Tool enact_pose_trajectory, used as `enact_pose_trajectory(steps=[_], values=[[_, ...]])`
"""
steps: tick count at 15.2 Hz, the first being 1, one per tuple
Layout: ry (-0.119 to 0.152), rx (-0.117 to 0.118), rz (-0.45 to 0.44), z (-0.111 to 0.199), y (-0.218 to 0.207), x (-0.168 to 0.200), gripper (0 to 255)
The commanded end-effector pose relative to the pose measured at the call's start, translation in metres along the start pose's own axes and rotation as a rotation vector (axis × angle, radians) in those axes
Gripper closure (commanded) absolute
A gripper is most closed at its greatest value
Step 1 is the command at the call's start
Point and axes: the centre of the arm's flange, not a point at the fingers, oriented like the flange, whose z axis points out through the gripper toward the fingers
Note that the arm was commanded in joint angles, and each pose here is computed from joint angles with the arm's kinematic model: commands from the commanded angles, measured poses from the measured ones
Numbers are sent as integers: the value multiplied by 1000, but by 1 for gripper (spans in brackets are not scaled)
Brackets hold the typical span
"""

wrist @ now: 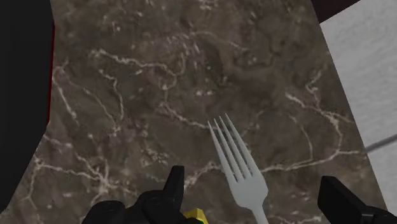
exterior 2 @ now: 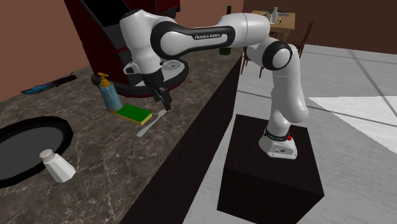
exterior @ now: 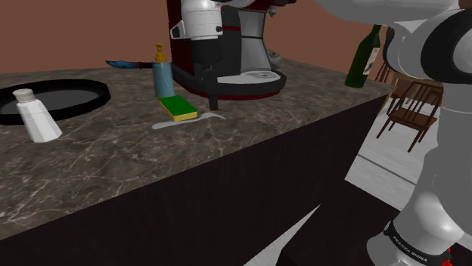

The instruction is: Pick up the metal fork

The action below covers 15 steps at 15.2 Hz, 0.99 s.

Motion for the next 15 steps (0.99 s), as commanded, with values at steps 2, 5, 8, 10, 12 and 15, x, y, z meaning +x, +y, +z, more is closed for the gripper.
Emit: enact_pose_trajectory(steps=[2,5,8,10,12,15], values=[[0,2,-84,-4,-10,29,0],[0,2,-84,11,-9,31,0],[0,2,-84,27,-8,33,0],[0,2,-84,35,-7,34,0],[0,2,-84,35,-7,34,255],[0,2,-84,35,-7,34,255]])
